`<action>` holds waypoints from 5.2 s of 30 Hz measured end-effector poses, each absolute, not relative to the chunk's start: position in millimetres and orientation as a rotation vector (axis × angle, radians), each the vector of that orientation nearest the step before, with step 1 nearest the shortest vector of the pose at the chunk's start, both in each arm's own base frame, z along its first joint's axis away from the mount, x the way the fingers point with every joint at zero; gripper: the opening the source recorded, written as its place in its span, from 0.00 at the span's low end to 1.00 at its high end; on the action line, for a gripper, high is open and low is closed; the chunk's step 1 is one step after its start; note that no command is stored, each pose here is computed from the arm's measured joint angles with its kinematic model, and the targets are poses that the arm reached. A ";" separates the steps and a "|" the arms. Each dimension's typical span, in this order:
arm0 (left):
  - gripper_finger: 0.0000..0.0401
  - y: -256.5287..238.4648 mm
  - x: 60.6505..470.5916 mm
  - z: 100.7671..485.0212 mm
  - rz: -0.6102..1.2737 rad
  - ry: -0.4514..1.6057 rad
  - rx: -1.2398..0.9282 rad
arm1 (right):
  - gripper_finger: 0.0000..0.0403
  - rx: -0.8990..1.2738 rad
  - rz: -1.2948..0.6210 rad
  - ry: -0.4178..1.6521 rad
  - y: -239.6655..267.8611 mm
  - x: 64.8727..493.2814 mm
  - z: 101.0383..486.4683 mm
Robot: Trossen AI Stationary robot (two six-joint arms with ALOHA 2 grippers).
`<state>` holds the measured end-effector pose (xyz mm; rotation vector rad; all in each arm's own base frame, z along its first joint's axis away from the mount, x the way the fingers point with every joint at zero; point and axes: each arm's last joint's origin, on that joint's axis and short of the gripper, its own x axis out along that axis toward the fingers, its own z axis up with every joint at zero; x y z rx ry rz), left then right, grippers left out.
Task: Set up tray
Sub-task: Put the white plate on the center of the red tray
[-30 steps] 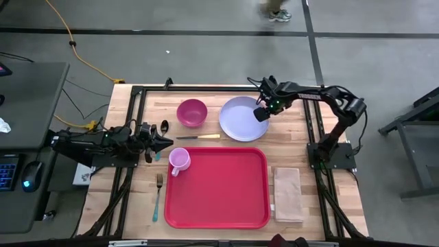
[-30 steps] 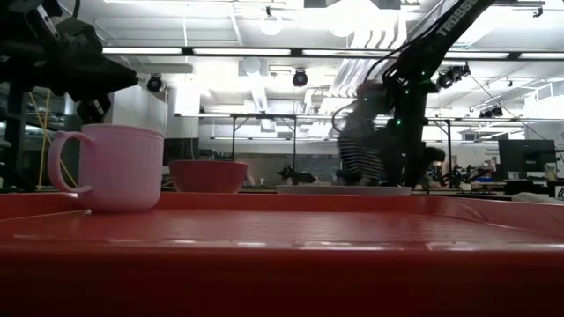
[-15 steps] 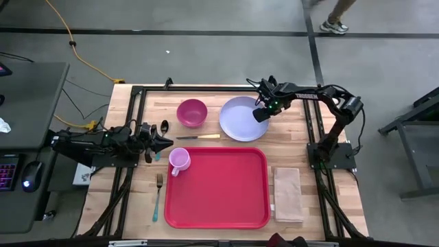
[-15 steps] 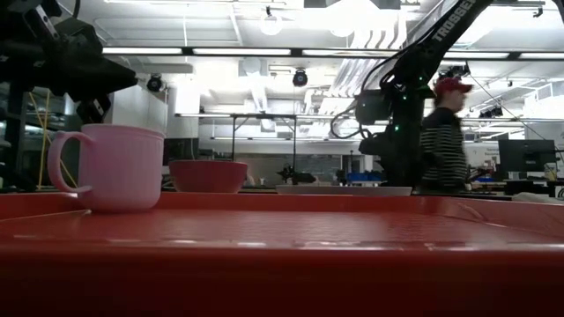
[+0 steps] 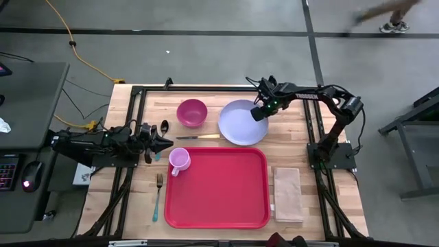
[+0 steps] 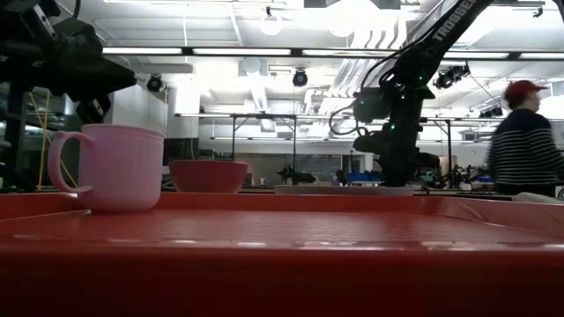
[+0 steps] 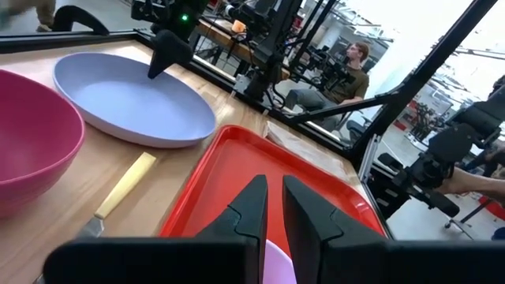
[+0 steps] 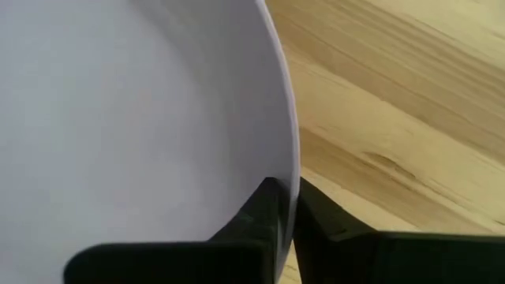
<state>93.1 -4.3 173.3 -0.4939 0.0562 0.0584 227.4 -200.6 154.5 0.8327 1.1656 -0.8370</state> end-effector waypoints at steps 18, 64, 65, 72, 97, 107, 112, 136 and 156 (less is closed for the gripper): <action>0.18 -5.3 93.2 173.0 0.024 0.067 -0.493 | 0.00 0.783 -0.920 1.066 -215.5 213.6 210.9; 0.18 -11.1 92.5 172.1 -0.170 0.128 -0.491 | 0.00 0.917 -0.580 1.190 -118.5 273.3 286.5; 0.18 -11.6 92.4 172.3 -0.190 0.130 -0.480 | 0.00 0.925 -0.580 1.185 -112.8 276.5 286.7; 0.18 -14.7 91.6 173.2 -0.302 0.146 -0.468 | 0.00 1.008 -0.565 1.152 -60.7 298.8 288.5; 0.18 -20.7 88.8 174.4 -0.528 0.187 -0.450 | 0.00 1.192 -0.727 1.026 68.5 305.9 250.2; 0.18 -21.2 88.4 174.4 -0.550 0.192 -0.450 | 0.00 1.240 -0.713 0.976 79.1 304.2 229.3; 0.18 -21.2 88.4 174.4 -0.550 0.193 -0.450 | 0.00 1.250 -0.720 0.971 79.9 302.7 222.7; 0.18 -21.6 88.3 174.7 -0.574 0.162 -0.351 | 0.00 1.274 -0.721 0.955 86.5 304.9 183.9; 0.18 -22.4 87.7 174.8 -0.608 0.166 -0.349 | 0.00 1.231 -0.740 0.985 95.2 310.7 163.1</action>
